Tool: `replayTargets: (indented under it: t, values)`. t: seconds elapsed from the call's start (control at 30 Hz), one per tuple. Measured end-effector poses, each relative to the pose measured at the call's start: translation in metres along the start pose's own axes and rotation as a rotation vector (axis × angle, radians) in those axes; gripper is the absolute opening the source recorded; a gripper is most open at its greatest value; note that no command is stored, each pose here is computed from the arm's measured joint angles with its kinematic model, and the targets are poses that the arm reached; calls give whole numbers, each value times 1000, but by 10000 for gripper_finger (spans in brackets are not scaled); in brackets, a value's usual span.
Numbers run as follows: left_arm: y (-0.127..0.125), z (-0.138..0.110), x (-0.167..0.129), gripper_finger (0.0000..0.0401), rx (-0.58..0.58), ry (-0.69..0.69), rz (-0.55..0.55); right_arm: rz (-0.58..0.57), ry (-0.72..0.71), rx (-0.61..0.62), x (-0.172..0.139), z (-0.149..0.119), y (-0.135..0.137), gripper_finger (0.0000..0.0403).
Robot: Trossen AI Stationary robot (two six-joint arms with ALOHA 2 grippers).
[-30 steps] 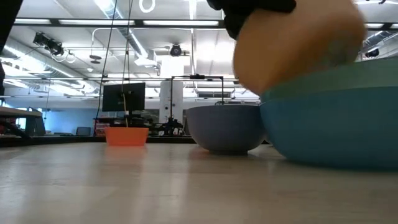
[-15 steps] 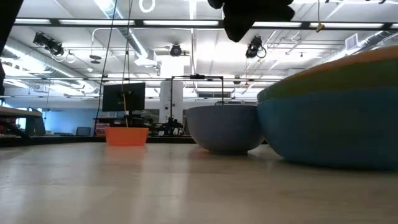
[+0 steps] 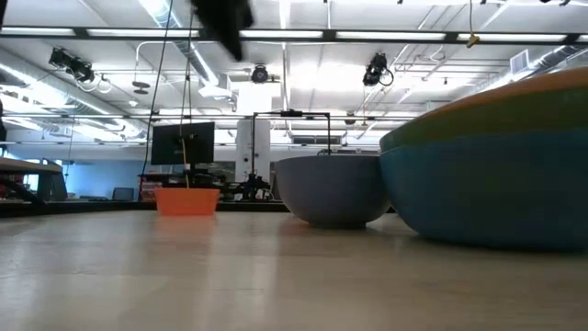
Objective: Nest bowls inside each other
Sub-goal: Stack the green bowl on top of the yellow bowl
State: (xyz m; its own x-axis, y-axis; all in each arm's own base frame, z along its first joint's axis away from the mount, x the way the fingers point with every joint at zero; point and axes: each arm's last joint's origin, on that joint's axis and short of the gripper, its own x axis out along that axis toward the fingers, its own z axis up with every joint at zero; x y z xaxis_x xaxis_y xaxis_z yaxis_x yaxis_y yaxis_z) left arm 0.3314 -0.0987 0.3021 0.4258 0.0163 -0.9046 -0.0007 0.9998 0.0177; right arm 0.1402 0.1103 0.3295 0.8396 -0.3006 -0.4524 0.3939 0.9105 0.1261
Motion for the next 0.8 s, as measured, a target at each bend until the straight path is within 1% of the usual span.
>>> replayTargets:
  t: [0.2, 0.47, 0.6, 0.67, 0.73, 0.8]
  values:
    - [-25, -28, -5, 121, -23, 192, 48, -12, -3, 6, 2, -1, 2, 105]
    - [-50, -55, -15, 121, -76, 302, 134, -9, -5, 29, 2, -1, 3, 105]
    - [-60, -64, -21, 121, -59, 281, 225, -15, 6, 33, 4, -3, 5, 105]
    - [-63, -69, -24, 121, -58, 258, 291, -24, 9, 23, 6, -5, 7, 104]
    - [-63, -75, -30, 121, -72, 247, 365, -50, 11, 18, 11, -5, 8, 102]
    - [-62, -82, -40, 121, -99, 220, 423, -102, 27, -1, 20, -7, 7, 98]
